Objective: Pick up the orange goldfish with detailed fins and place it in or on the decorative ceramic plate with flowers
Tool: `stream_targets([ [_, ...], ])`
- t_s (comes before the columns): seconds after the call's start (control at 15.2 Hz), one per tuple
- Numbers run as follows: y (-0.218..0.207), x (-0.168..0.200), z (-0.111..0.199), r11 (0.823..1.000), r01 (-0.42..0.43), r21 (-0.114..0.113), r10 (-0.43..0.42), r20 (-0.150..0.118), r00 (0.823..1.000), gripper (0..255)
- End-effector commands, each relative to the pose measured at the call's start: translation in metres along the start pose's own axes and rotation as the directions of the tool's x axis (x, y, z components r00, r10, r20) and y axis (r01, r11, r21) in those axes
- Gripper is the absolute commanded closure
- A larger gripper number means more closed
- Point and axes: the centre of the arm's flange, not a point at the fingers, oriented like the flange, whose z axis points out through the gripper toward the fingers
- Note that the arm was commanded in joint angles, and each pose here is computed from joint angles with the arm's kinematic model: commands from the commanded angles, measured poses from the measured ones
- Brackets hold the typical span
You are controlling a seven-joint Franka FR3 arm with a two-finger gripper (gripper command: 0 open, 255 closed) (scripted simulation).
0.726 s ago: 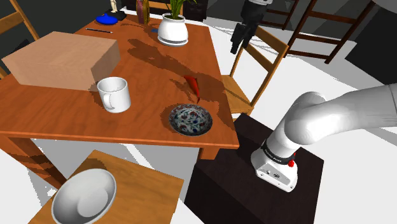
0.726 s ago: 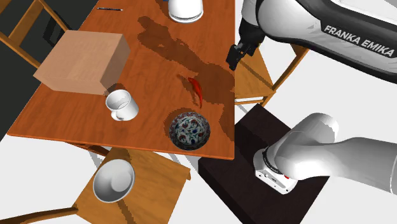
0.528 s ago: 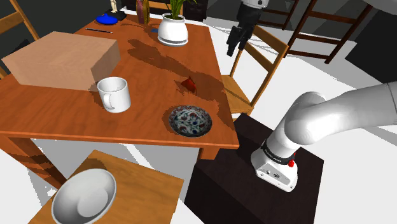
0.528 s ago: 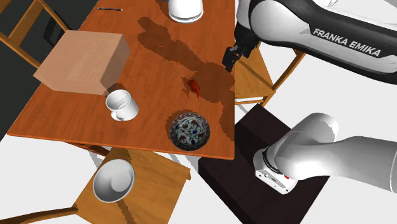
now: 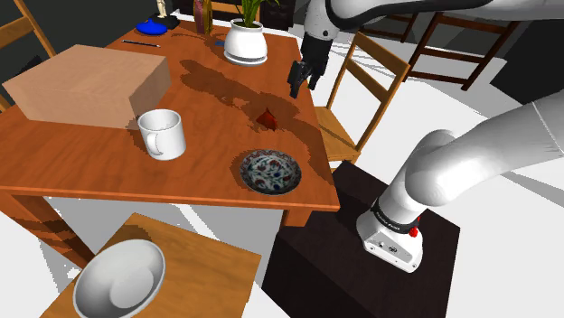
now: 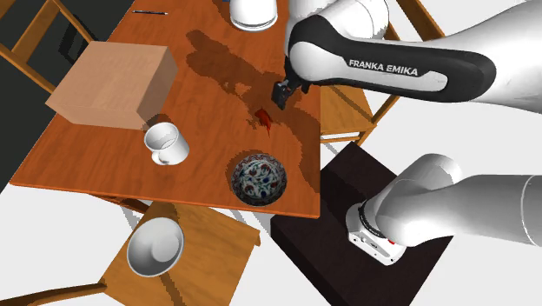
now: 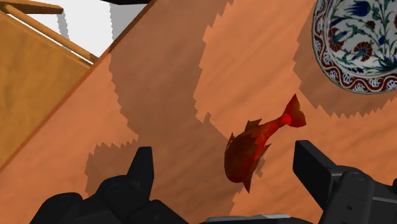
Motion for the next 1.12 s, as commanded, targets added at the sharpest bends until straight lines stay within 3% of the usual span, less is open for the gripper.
stream_targets([
  [0.0, -0.012, 0.012, 0.017, 1.000, -0.008, 0.010, 0.008, -0.001, 1.000, 0],
  [0.4, -0.039, 0.055, 0.073, 0.999, -0.029, 0.037, 0.029, 0.001, 1.000, 0],
  [1.06, -0.040, 0.055, 0.113, 0.999, -0.029, 0.037, 0.029, 0.001, 1.000, 0],
])
